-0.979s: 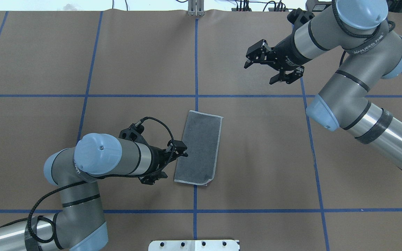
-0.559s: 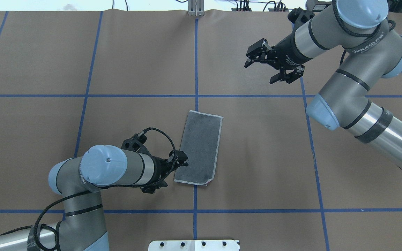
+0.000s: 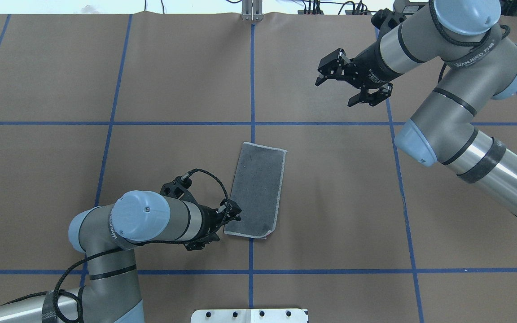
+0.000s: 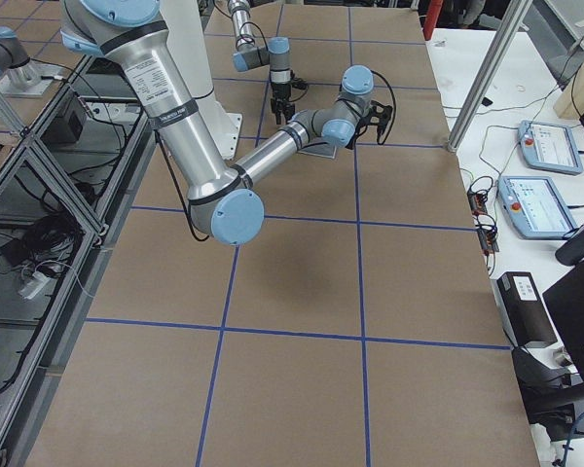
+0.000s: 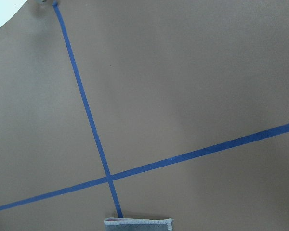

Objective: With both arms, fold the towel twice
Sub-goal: 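Grasp the towel end nearest the robot with the left gripper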

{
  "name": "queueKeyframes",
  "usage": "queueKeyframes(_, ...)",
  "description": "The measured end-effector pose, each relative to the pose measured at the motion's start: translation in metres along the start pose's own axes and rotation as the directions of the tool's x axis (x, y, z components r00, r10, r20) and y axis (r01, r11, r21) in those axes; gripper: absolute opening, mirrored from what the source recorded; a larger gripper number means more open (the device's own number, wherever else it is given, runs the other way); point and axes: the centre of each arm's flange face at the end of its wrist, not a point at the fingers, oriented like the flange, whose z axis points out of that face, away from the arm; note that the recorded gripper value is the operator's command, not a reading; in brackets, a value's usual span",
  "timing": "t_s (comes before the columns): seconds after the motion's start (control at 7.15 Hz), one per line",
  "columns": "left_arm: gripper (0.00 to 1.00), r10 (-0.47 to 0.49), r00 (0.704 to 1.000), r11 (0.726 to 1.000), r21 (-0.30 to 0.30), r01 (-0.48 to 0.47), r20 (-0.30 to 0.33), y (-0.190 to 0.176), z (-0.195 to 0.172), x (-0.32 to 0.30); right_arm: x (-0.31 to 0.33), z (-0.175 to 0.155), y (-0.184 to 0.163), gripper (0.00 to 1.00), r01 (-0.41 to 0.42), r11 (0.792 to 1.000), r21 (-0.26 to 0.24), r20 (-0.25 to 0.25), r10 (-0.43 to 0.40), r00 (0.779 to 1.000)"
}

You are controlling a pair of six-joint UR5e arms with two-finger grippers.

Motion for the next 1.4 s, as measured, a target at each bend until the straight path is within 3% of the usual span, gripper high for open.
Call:
queueKeyframes(0.42,0.66,0.002,1.0,1.0,0.0,-0.002,0.005,0.002,0.006,0.002,0.001,0.0,-0.002,1.0,-0.002,1.0,0.002,-0.001,0.002,1.0)
queueKeyframes(0.7,0.45,0.002,1.0,1.0,0.0,-0.002,0.004,0.003,0.006,0.003,0.002,0.001,-0.003,1.0,-0.004,1.0,0.001,-0.005,0.004,1.0)
queueKeyframes(1.26,0.37,0.006,1.0,1.0,-0.007,-0.006,-0.009,0.007,0.004,0.012,0.006,0.004,-0.005,1.0,-0.011,1.0,0.0,-0.013,0.011,1.0)
queueKeyframes(1.4,0.25,0.007,1.0,1.0,-0.008,-0.007,-0.011,0.008,0.003,0.013,0.008,0.006,-0.006,1.0,-0.013,1.0,-0.001,-0.016,0.013,1.0)
